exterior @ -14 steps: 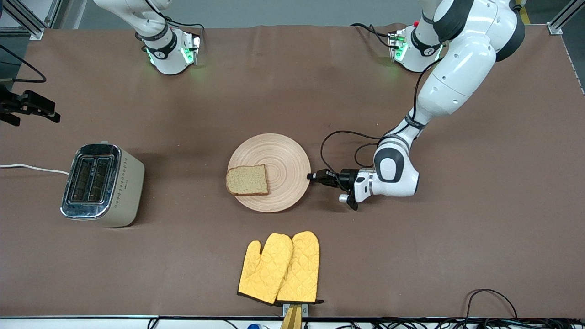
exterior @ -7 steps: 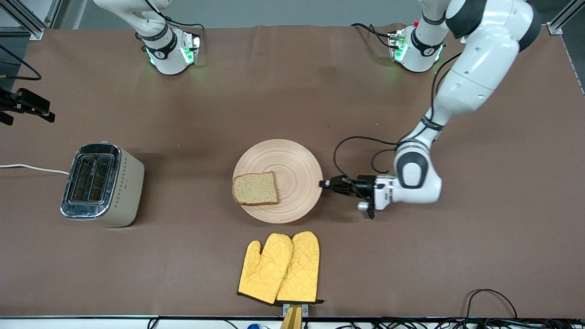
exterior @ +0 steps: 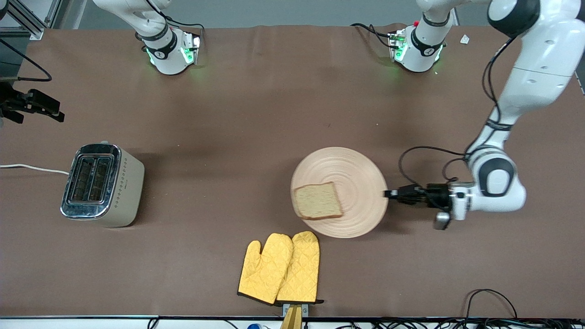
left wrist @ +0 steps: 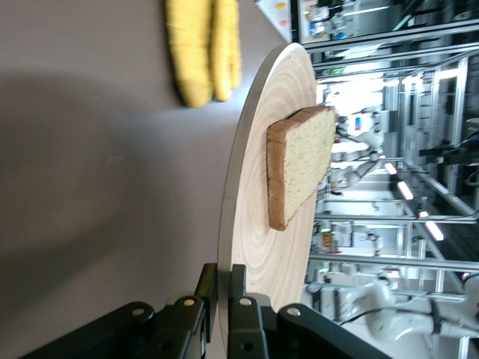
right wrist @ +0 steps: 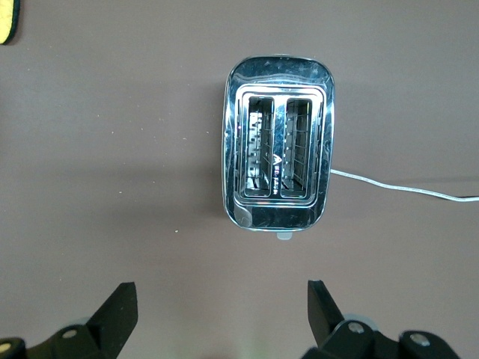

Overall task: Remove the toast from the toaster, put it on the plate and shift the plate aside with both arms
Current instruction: 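Drag the plate with the bread away from the toaster with the left gripper, then open the left gripper and pull it back from the plate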

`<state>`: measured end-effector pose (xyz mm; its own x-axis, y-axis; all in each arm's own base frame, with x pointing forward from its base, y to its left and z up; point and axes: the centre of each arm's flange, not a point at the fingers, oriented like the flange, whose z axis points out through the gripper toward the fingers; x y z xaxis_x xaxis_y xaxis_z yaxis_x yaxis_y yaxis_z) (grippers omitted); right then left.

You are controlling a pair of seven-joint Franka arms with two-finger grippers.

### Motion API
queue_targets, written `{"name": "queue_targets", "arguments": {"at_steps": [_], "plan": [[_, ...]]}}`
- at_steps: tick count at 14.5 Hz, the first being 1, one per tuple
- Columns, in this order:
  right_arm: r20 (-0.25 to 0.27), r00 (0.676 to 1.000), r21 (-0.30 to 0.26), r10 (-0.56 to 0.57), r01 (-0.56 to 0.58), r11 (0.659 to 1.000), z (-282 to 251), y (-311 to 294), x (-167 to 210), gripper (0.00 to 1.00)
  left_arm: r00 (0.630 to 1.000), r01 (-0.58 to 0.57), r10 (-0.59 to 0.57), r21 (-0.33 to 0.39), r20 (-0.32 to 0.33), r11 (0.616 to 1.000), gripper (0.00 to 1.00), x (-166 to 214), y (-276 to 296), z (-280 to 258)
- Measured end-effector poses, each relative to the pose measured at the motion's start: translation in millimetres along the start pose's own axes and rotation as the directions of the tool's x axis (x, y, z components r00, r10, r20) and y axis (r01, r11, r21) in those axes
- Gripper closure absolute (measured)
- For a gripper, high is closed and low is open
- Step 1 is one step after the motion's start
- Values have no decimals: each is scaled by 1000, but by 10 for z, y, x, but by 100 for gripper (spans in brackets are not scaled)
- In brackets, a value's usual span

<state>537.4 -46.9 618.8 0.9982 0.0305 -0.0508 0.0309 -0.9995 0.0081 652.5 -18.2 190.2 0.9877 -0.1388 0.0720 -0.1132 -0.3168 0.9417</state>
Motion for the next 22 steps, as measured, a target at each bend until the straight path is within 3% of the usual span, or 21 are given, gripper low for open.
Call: {"name": "queue_targets", "arguments": {"at_steps": [3, 6, 9, 12, 14, 18, 22], "plan": [[2, 1000, 0, 2, -2, 1000, 2, 8, -3, 0, 999, 21, -18, 72, -41, 997, 90, -279, -339, -1059], [2, 1000, 1, 7, -7, 1000, 2, 31, -6, 0, 996, 56, -45, 137, -79, 989, 90, -589, -621, -1759], [2, 1000, 1, 11, -11, 1000, 2, 57, -9, 0, 991, 87, -70, 153, -112, 984, 90, -778, -855, -2082], [1, 1000, 1, 20, -20, 1000, 2, 104, -15, 0, 990, 103, -88, 141, -112, 985, 90, -825, -987, -2056], [0, 1000, 1, 21, -21, 1000, 3, 105, -12, 0, 990, 112, -99, 126, -103, 986, 77, -842, -1066, -1978], [-7, 1000, 0, 15, -15, 1000, -31, 76, -7, 0, 989, 125, -113, 135, -97, 983, 37, -808, -1093, -1973], [-45, 999, -8, 13, -13, 1000, -293, 87, -40, 0, 990, 137, -116, 320, -84, 938, 0, -515, -655, -2554]]}}
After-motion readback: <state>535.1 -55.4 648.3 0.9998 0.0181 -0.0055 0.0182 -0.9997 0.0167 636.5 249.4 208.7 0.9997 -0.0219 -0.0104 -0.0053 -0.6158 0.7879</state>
